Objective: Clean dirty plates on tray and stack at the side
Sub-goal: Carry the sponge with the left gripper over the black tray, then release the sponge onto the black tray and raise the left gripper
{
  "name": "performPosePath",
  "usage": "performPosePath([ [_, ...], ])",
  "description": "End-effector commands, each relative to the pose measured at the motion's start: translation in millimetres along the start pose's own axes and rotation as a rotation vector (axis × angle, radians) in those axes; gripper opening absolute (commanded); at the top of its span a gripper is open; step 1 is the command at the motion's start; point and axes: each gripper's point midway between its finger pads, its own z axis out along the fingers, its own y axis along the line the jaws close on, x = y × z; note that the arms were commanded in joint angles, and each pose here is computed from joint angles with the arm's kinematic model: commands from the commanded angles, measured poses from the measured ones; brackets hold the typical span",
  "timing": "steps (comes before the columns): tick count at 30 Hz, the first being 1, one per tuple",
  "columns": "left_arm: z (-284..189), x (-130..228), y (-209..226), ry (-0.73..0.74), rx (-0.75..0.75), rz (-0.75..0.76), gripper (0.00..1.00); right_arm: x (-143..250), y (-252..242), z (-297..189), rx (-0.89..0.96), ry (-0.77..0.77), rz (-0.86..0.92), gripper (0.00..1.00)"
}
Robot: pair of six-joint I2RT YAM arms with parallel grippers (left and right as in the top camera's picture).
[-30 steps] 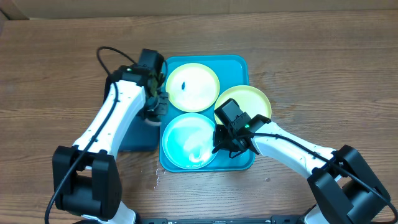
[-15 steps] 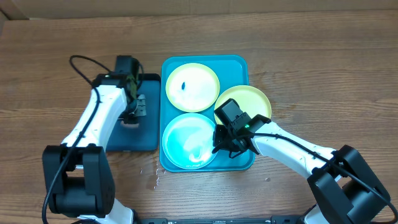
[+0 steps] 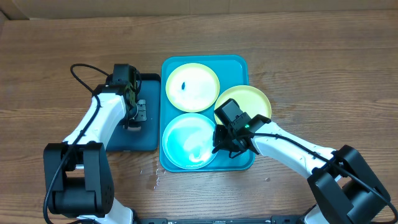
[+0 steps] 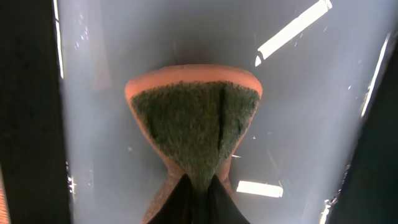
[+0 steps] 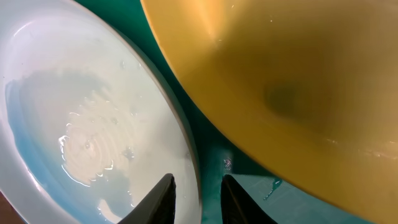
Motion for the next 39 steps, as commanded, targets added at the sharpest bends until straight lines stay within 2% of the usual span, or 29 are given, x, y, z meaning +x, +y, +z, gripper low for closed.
performPosePath([
  [1,0.2,1.2,-2.9,-0.004,0.018,0.015,0.11,1.8,0.9,1.0,-0.003,0.005,-0.002,0.27],
  [15,0.2,1.9,-2.9,-0.001,0.018,-0.016,0.17,8.3,-4.3,0.9,0.017,0.033,0.008,0.25],
  [16,0.2,2.0,-3.9,0.0,0.024,-0.018,0.23,9.8,-3.2,0.8,0.01,0.041,0.008,0.25],
  [17,0.1,2.2,-6.4,0.002,0.039,-0.018,0.4,11.3,-1.8,0.8,0.002,0.05,0.009,0.25],
  [18,-0.2,2.4,-11.0,0.004,0.065,-0.019,0.64,12.1,-1.0,0.7,-0.003,0.055,0.009,0.25],
  [19,-1.0,2.6,-16.5,0.007,0.097,-0.018,0.73,12.2,-0.8,0.7,-0.003,0.056,0.009,0.25],
  [21,-3.8,1.8,-25.0,0.01,0.148,-0.019,0.77,12.3,-0.9,0.7,-0.003,0.056,0.009,0.25],
  [27,-31.0,-16.5,-27.8,-0.044,0.183,-0.076,0.77,11.0,-2.0,0.8,0.005,0.048,0.091,0.19],
  [33,-101.5,-43.4,-25.6,-0.209,0.241,-0.109,0.79,9.4,-3.5,0.9,0.014,0.038,0.142,0.15],
  [35,-125.9,-47.2,-22.4,-0.27,0.253,-0.125,0.84,7.8,-2.0,0.9,0.008,0.032,0.141,0.12],
  [36,-136.4,-48.1,-21.0,-0.3,0.258,-0.126,0.94,6.9,-2.7,0.9,0.012,0.027,0.141,0.1],
  [37,-146.4,-48.1,-19.5,-0.328,0.262,-0.127,1.0,6.1,-4.0,0.9,0.019,0.021,0.141,0.08],
  [39,-166.4,-46.7,-16.3,-0.383,0.271,-0.129,1.0,4.1,-5.8,0.9,0.028,0.009,0.141,0.05],
])
